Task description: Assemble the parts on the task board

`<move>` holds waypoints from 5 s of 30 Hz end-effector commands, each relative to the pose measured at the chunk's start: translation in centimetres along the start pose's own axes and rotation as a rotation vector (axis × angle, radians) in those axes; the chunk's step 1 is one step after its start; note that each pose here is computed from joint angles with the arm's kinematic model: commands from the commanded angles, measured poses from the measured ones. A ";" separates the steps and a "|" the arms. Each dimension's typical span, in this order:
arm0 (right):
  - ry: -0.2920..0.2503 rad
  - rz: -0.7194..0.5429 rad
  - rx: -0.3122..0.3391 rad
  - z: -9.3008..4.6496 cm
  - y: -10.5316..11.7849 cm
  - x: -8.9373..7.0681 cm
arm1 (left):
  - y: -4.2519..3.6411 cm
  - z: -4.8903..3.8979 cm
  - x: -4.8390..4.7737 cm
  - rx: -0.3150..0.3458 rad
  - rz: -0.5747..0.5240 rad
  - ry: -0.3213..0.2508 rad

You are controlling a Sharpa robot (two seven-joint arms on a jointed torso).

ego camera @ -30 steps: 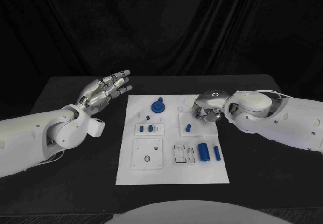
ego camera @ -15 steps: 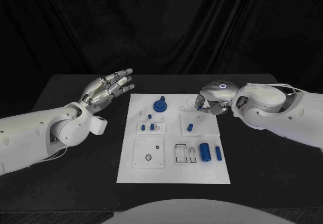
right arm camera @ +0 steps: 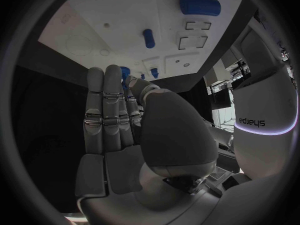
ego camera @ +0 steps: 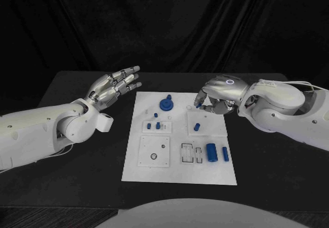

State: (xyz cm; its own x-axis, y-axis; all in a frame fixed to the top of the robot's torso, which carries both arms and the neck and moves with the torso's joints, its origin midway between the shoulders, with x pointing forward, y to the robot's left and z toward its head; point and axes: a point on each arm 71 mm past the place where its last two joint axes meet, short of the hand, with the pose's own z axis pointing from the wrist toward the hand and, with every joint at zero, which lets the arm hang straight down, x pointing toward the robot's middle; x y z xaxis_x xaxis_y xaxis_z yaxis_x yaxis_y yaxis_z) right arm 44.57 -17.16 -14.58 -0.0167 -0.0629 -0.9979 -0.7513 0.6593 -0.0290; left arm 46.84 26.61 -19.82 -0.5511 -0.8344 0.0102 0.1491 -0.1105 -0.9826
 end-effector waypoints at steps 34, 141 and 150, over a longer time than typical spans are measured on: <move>0.185 0.106 -0.201 5.8 10.2 6.2 | -0.29 0.46 0.77 0.125 -0.041 0.037; 0.183 0.132 -0.222 5.2 10.4 7.3 | 0.89 0.48 0.90 0.087 -0.063 0.054; 0.211 0.128 -0.228 5.3 10.3 7.6 | 0.94 0.51 0.93 0.085 -0.065 0.055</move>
State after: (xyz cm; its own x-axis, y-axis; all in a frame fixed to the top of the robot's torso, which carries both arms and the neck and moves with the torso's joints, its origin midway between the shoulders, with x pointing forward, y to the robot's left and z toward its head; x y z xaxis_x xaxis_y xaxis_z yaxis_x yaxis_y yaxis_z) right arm 40.38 -6.97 -22.64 -0.2362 -0.1523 -0.9597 -0.8551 0.5017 0.1308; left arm 47.05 25.48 -21.32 -0.5978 -0.8003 0.0470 0.1060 -0.1370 -0.9849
